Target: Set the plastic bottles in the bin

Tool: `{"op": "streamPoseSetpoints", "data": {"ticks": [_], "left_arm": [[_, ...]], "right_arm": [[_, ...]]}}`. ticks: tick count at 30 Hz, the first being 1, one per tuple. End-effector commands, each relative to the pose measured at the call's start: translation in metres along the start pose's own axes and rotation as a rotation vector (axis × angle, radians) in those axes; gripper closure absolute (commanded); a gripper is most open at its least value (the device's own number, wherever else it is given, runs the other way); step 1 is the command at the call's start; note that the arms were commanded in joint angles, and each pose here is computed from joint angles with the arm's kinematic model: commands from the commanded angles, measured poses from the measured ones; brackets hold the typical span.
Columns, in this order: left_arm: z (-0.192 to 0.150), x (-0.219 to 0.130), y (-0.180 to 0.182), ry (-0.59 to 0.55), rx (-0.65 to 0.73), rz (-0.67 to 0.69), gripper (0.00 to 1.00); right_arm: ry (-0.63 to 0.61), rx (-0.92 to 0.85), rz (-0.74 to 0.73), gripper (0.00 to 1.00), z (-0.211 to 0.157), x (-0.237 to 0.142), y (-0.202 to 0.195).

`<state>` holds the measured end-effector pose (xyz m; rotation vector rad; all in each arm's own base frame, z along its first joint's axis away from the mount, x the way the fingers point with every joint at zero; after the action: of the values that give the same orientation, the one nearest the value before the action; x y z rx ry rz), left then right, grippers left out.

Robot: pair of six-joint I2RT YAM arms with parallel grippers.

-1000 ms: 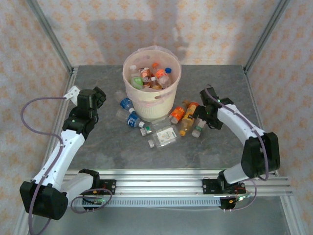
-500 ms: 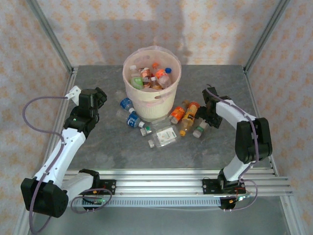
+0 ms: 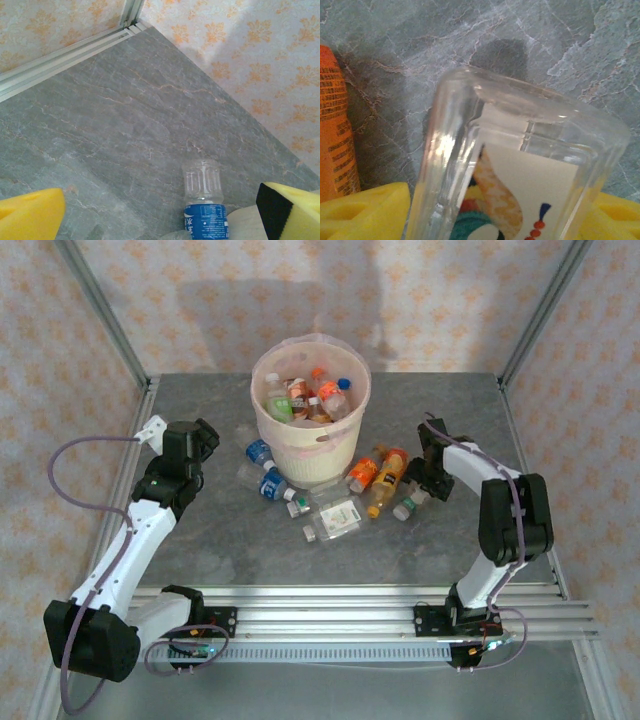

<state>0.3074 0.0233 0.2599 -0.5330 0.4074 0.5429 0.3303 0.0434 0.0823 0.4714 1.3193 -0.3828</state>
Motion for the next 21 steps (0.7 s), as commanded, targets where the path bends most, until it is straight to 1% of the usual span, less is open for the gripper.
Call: {"op": "streamPoseSetpoints", "data": {"ticks": [1,10,14,16,21], "left_arm": [[0.009,-0.004,0.001,-0.013,-0.022,0.009,0.00],[0.009,-0.004,0.002,-0.015,-0.021,0.015,0.00],[0.010,-0.004,0.001,-0.016,-0.020,0.013,0.00],[0.010,-0.004,0.001,-0.018,-0.020,0.014,0.00],[0.011,-0.003,-0.001,-0.018,-0.020,0.013,0.00]], "right_arm": [[0.003,-0.017,-0.017,0.24,0.002,0.006,-0.001],[0.006,-0.029,-0.043,0.28,0.005,0.014,-0.002],[-0.003,-0.036,-0.056,0.37,0.006,0.014,-0.003],[-0.005,-0.036,-0.057,0.39,0.007,0.011,-0.003],[-0.034,-0.036,-0.055,0.48,0.011,-0.005,-0.004]]}}
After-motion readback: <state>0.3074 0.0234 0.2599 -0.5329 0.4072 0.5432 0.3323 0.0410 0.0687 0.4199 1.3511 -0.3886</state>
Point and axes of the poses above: each hand's point on the last joint's axis, 136 mm out from that joint toward the fingers, its own x axis out along the fingers, its own y axis along the line the jaws close on, z = x × y, the point moved 4 cm from there along -x, back along the fingers, and after that the axes turned 4 degrees about x, right-handed, at the moved point
